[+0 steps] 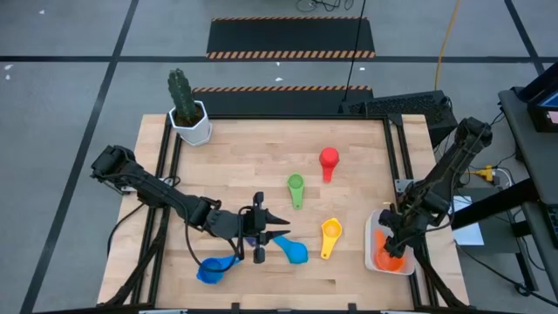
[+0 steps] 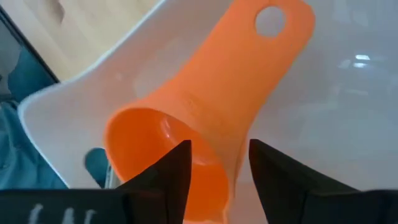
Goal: Nest measuring cups in basket
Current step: Adjust the white bin
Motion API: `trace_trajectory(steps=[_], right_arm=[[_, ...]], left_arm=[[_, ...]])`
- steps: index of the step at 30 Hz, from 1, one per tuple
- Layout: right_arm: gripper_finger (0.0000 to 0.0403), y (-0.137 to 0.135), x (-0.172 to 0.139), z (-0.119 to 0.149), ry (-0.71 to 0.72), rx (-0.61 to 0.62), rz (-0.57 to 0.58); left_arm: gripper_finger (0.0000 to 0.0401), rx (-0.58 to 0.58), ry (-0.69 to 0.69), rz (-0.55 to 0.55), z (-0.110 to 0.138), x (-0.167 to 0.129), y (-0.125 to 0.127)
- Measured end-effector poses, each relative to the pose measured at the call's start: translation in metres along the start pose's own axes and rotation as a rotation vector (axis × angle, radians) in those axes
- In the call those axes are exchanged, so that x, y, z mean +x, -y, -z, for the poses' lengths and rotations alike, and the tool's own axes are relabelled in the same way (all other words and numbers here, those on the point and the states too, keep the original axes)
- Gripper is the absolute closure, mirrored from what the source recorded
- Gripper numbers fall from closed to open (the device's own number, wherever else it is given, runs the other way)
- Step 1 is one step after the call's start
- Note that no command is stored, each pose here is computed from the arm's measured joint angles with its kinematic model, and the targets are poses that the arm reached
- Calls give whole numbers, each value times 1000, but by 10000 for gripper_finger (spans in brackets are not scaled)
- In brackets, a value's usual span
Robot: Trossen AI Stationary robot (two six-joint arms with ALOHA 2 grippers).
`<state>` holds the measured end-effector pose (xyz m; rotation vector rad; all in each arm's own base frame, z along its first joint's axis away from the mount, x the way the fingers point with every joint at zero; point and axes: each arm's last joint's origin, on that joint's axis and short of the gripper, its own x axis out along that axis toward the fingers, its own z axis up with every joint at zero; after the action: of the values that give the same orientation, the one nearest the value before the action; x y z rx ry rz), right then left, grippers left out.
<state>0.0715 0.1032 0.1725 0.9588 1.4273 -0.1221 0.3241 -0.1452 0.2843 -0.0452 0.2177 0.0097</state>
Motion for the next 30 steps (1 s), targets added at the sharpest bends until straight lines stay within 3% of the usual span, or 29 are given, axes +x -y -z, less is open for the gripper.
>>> trace_trajectory(steps=[23,30], right_arm=[[260,-16,-43,-9,131,-30,117],[260,-32,-78,-12,195,-120,282]], left_arm=[[297,-3,33,28,-2,8,-7],[297,5,43,-18,-5,15,-24]])
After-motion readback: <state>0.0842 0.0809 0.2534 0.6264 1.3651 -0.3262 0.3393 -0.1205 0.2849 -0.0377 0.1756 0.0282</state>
